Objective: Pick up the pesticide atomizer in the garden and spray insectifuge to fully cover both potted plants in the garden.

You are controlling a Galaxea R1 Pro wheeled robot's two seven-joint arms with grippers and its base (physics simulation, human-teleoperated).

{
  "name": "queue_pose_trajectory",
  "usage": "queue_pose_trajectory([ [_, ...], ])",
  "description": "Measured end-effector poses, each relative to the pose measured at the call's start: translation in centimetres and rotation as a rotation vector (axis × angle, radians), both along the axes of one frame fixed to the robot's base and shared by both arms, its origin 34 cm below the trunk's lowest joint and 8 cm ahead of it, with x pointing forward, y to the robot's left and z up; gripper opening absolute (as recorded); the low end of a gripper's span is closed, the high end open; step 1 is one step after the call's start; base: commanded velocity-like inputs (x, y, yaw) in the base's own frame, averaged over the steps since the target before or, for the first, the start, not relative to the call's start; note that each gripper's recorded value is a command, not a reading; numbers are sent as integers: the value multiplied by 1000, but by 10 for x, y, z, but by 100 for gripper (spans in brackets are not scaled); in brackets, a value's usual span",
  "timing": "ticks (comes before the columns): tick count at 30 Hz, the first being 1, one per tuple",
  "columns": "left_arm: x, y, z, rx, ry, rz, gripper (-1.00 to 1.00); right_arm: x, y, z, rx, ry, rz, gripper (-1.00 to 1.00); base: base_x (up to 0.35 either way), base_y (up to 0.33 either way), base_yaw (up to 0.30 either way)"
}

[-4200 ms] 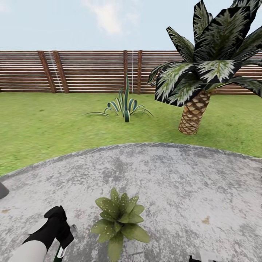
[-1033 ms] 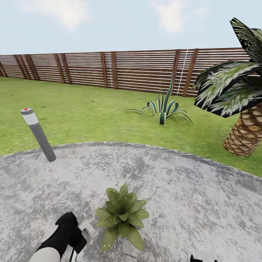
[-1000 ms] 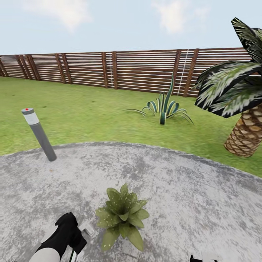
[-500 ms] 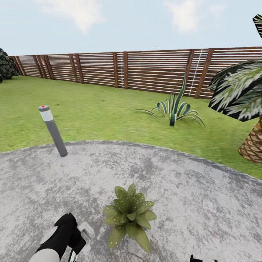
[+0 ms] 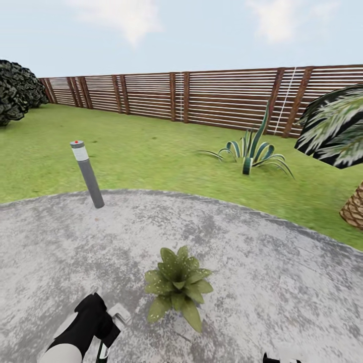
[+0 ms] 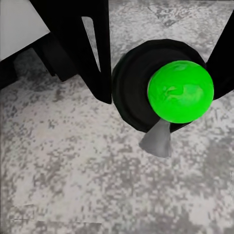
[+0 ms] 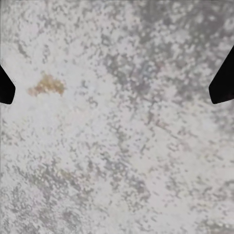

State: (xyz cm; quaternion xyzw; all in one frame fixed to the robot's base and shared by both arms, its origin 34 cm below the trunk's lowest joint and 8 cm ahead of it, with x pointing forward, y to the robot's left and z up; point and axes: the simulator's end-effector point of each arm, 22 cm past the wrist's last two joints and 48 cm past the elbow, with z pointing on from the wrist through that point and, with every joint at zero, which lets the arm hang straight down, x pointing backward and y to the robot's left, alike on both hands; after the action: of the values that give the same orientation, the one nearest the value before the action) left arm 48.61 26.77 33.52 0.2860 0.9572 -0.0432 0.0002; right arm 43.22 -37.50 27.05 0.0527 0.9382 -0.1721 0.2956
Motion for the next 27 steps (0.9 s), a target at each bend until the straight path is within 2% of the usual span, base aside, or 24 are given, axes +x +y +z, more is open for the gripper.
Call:
queue_pose_trajectory([
  [5,1,2,1,2,-2,1,-100,0,0,0,0,0,0,100,-2,-271,222],
  [15,1,3,1,5,-4,2,-100,0,1,0,2,1,0,100,-10,-273,22],
  [23,-1,0,-1,3,2,-4,-100,0,1,0,1,0,0,100,-65,-269,202],
  [27,6,-3,3,5,-5,-12,-100,0,-1,0,0,1,0,100,0,-85,20],
])
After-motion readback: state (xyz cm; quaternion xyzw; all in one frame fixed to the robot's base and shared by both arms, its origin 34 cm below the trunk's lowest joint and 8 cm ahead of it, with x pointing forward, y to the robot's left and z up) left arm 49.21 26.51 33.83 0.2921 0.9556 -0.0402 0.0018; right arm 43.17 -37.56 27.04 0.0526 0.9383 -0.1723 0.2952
